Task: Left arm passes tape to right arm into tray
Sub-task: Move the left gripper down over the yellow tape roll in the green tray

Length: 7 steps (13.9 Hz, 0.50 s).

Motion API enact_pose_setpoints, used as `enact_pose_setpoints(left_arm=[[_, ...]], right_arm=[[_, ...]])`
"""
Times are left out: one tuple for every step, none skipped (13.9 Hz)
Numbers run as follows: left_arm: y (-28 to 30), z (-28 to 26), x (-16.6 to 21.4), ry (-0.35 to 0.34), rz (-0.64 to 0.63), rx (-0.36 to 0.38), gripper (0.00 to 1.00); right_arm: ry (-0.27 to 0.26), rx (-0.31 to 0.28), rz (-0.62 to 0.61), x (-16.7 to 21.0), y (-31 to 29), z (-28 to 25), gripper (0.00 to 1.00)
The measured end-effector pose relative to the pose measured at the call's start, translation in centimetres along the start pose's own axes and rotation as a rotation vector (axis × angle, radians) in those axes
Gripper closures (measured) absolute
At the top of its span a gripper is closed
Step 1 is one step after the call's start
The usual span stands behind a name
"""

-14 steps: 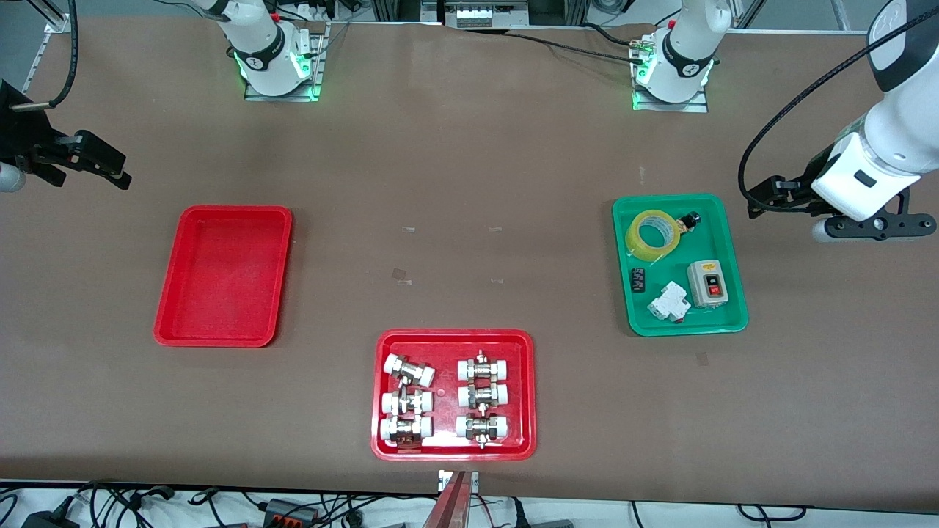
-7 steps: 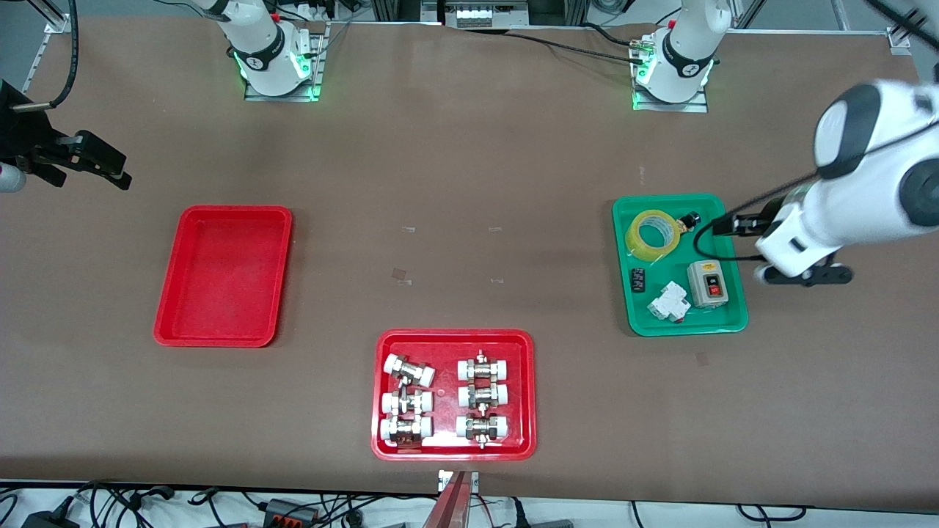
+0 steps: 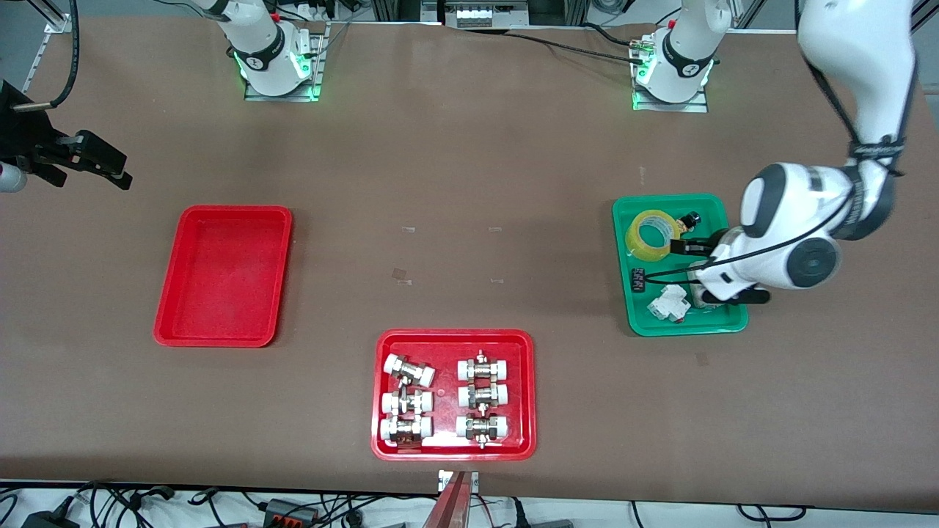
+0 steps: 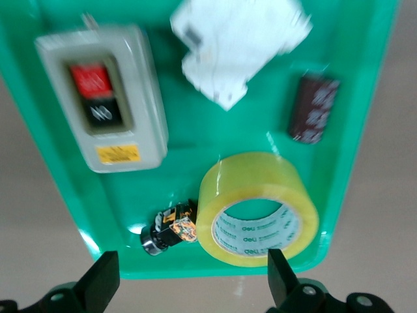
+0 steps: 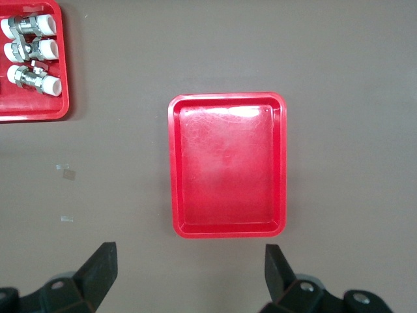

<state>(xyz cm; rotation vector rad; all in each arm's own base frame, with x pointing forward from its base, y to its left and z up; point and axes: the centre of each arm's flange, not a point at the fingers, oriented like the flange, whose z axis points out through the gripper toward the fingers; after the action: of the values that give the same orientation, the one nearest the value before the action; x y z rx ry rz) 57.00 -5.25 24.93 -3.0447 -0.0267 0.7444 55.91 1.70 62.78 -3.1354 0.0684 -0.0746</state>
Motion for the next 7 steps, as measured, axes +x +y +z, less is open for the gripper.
enact_pose_setpoints(left_arm=[[0.0, 1.5, -0.3, -0.025, -0.001, 0.003, 0.0], [-0.1, 2.4, -0.6, -0.041, -0.002, 0.004, 0.0], [0.0, 2.9, -0.7, -0.052, -0.002, 0.006, 0.0], [0.0, 3.4, -0.8, -0.061, -0.001, 0.007, 0.0], [0.1, 4.1, -0.8, -0.075, 0.0, 0.008, 0.0], [0.1, 4.9, -0.7, -0.092, 0.0, 0.009, 0.0], [0.1, 5.7, -0.5, -0.106, 0.0, 0.01, 0.0]], right_arm=[[0.0, 0.0, 0.0, 0.0, 0.0, 0.0, 0.0], [0.0, 0.0, 0.0, 0.0, 0.0, 0.0, 0.0], [0.0, 0.0, 0.0, 0.0, 0.0, 0.0, 0.0], [0.0, 0.0, 0.0, 0.0, 0.0, 0.0, 0.0], [0.0, 0.0, 0.0, 0.0, 0.0, 0.0, 0.0], [0.001, 0.0, 0.0, 0.0, 0.0, 0.0, 0.0], [0.001, 0.0, 0.0, 0.0, 0.0, 0.0, 0.0]])
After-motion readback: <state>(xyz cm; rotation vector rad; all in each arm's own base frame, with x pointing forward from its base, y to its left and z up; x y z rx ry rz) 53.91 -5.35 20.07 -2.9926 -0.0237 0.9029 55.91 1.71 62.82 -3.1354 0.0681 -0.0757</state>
